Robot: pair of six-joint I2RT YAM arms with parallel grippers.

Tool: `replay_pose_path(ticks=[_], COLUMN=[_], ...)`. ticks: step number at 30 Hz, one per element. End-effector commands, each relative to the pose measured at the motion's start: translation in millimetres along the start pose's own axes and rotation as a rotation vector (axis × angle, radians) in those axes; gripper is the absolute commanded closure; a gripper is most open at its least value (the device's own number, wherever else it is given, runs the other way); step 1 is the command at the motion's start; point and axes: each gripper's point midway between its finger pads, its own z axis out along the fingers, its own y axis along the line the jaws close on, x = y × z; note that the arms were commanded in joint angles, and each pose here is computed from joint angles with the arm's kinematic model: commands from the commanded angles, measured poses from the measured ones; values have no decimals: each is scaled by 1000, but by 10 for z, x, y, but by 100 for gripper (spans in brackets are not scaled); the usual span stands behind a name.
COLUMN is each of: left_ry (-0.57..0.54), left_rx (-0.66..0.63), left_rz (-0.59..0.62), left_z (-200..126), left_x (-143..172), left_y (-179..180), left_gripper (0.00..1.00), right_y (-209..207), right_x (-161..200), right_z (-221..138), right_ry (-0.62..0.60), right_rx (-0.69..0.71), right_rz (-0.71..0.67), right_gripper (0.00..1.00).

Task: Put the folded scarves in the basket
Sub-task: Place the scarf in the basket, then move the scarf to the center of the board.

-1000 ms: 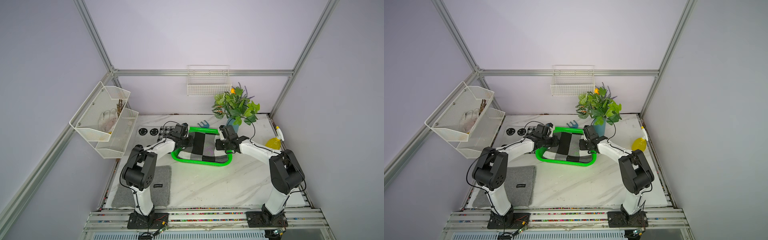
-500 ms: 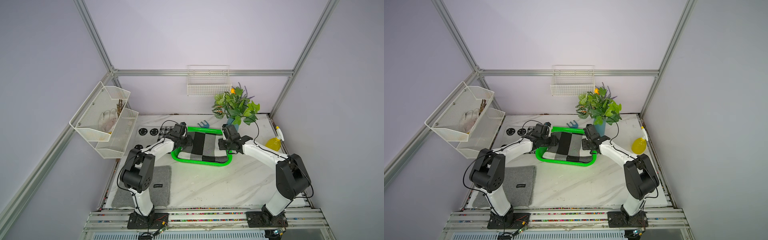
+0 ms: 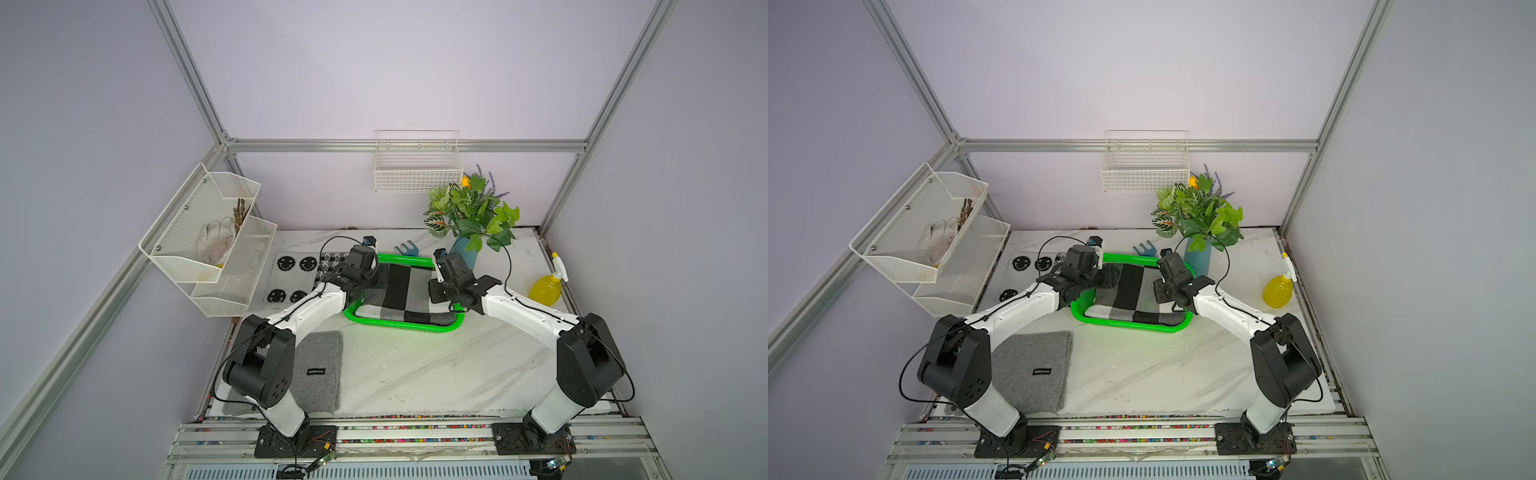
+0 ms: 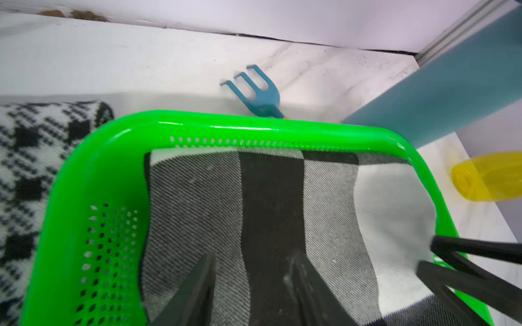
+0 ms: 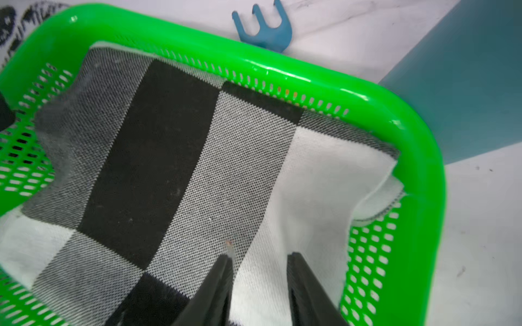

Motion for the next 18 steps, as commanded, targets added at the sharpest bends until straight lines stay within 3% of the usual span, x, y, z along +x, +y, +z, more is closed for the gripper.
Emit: replay_pose_path(ticks=[1, 5, 11, 15, 18], left_ry=[-84, -6, 74, 122, 75], left_rx=[115, 122, -23, -33, -22], left_rz=[6, 10, -32, -72, -63], left_z=[56, 365, 575, 589, 395], left_x=[-224, -51, 159, 319, 213], left_y=[-206, -189, 285, 428, 367], left_gripper=[52, 52, 52, 53, 53], right_y=[-22, -265, -498, -597, -658], right_x=[-80, 71, 295, 368, 413], right_z=[153, 266, 326, 288, 263], right_ry=[-18, -1, 75, 88, 98], right_rx=[39, 171, 298, 345, 372], right_rz=[-4, -20, -36, -48, -55], right_gripper=[71, 78, 80, 79, 78])
